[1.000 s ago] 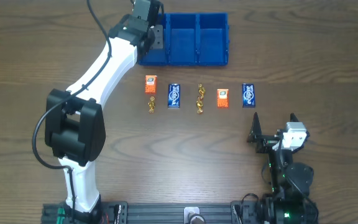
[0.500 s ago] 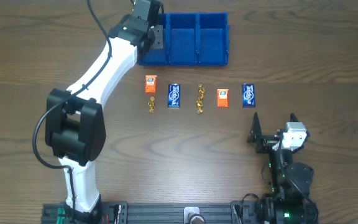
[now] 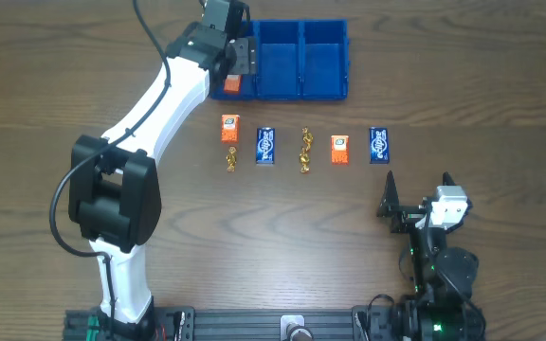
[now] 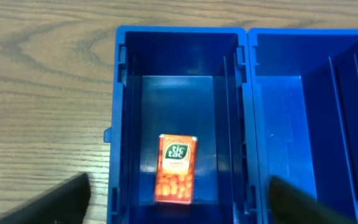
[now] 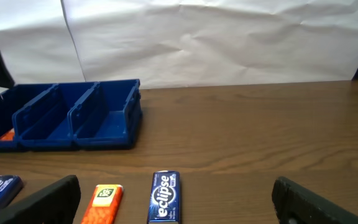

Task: Sort Candies Into Trays

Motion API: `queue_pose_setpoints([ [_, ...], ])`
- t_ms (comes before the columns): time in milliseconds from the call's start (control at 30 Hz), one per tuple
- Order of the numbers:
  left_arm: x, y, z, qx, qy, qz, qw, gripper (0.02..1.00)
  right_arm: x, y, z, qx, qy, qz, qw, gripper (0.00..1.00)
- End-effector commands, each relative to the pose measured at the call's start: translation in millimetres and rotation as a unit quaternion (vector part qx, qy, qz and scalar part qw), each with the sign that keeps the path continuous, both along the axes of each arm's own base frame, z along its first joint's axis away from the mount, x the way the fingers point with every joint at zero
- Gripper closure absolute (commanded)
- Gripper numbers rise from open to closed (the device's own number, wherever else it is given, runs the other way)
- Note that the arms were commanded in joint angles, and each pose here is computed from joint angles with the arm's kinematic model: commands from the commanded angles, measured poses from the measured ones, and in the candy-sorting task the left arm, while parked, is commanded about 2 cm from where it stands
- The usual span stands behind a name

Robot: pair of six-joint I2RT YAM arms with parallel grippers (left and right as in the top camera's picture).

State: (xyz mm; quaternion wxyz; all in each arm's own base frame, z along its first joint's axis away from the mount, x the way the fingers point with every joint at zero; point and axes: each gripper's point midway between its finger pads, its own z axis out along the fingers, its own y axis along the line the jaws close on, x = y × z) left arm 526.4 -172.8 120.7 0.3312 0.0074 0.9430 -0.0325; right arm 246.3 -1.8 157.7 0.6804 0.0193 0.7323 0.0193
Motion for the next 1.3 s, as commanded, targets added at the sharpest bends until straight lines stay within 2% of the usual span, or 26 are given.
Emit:
queue_pose_setpoints([
  [33,2,2,-8,0.009,0.005,0.001,1.0,0.02,0,2,-1,-0.006,0.001,0.004,1.0,0.003],
  [200,3,3,1,0.009,-0.004,0.005,1.0,0.02,0,2,-1,-0.006,0.001,0.004,1.0,0.003],
  [367,-5,0,41,-0.005,-0.016,-0.001,1.0,0.023,0,2,-1,-0.006,0.001,0.004,1.0,0.003],
  [500,-38,5,77,-0.009,-0.002,0.002,1.0,0.042,0,2,-1,-0.006,0.001,0.004,1.0,0.003],
  [600,-70,5,82,-0.002,0.036,0.002,0.999,0.045,0,2,-1,-0.006,0.001,0.004,1.0,0.003],
  [767,-115,-9,66,0.013,0.103,0.009,0.995,0.029,0,2,-1,-0.006,0.001,0.004,1.0,0.003],
  [867,-120,-11,48,0.016,0.113,0.019,0.993,0.031,0,2,-1,-0.006,0.001,0.004,1.0,0.003],
  [1067,-121,-6,8,-0.003,0.13,0.032,0.991,0.04,0,2,-1,-0.006,0.001,0.004,1.0,0.003],
  [1300,-130,9,-33,0.009,0.155,0.044,0.987,0.056,0,2,-1,-0.006,0.001,0.004,1.0,0.003],
])
